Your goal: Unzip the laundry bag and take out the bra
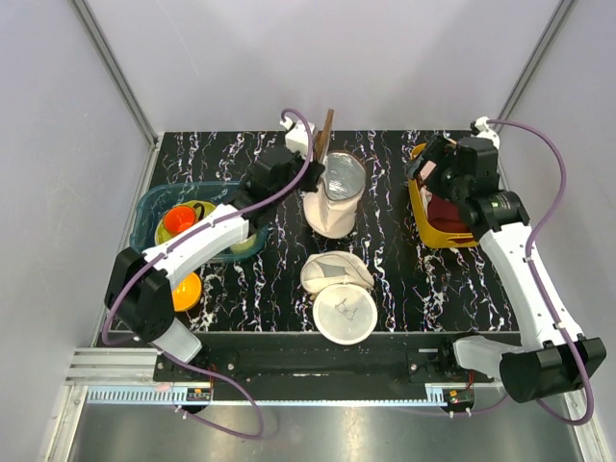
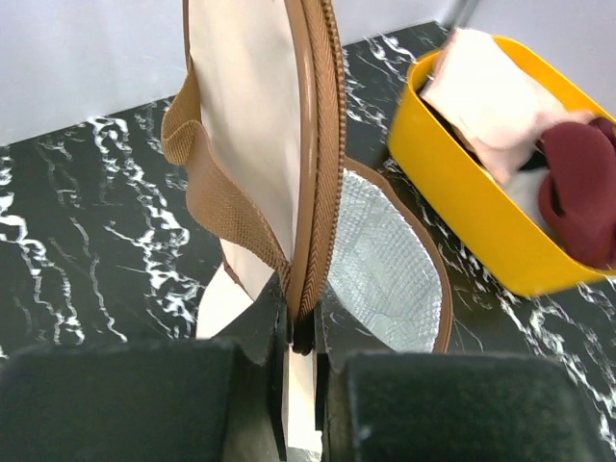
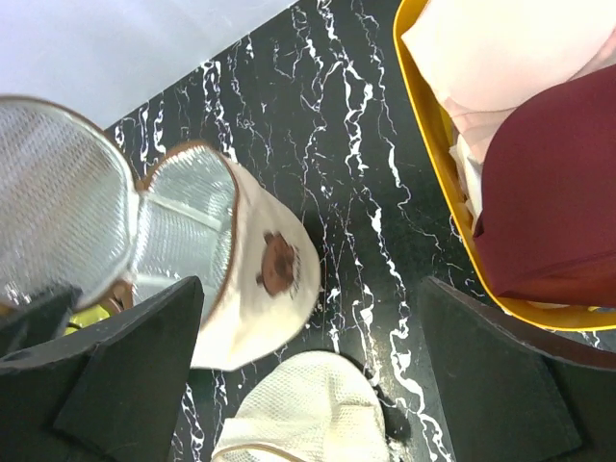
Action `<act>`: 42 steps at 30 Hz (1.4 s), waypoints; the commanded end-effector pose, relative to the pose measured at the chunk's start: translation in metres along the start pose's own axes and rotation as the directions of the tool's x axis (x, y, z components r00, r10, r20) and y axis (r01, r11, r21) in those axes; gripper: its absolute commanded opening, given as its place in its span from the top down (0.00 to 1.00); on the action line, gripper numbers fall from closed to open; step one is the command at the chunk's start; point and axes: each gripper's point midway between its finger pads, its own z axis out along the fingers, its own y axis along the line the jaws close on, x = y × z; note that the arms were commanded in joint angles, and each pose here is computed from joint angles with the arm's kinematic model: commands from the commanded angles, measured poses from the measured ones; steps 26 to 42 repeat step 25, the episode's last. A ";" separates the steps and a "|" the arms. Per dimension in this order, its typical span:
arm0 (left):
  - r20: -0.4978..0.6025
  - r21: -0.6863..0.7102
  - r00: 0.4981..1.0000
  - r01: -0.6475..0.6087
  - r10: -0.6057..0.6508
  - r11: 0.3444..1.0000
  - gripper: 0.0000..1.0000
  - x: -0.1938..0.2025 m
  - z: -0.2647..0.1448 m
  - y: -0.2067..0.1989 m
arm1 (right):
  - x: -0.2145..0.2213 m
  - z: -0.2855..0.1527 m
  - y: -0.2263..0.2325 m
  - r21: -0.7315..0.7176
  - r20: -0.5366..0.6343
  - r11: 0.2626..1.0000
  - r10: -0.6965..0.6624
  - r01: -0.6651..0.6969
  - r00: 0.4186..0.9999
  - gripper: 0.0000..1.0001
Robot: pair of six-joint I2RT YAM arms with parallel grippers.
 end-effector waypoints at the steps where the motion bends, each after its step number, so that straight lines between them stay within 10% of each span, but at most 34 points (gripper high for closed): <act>1: 0.027 -0.126 0.998 0.067 -0.064 0.990 0.92 -0.032 0.009 0.030 | 0.012 0.003 0.003 0.012 -0.054 0.997 -0.070 0.071 0.996 0.00; 6: 0.001 -0.075 0.995 0.103 -0.103 0.992 0.28 -0.028 0.000 0.025 | 0.031 0.010 -0.008 0.039 -0.107 0.996 -0.077 0.081 0.991 0.00; 10: 0.014 -0.068 0.995 0.099 -0.098 0.993 0.05 -0.036 -0.015 0.023 | 0.034 0.008 -0.014 0.055 -0.107 0.995 -0.082 0.088 0.991 0.00; 23: 0.036 -0.165 0.997 0.071 -0.066 0.984 0.01 -0.021 -0.104 0.046 | 0.039 0.002 -0.029 0.102 -0.101 0.989 -0.094 0.104 0.990 0.00; 42: 0.035 -0.175 0.997 0.074 -0.069 0.982 0.01 -0.017 -0.108 0.048 | 0.042 0.003 -0.032 0.110 -0.104 0.988 -0.094 0.106 0.990 0.00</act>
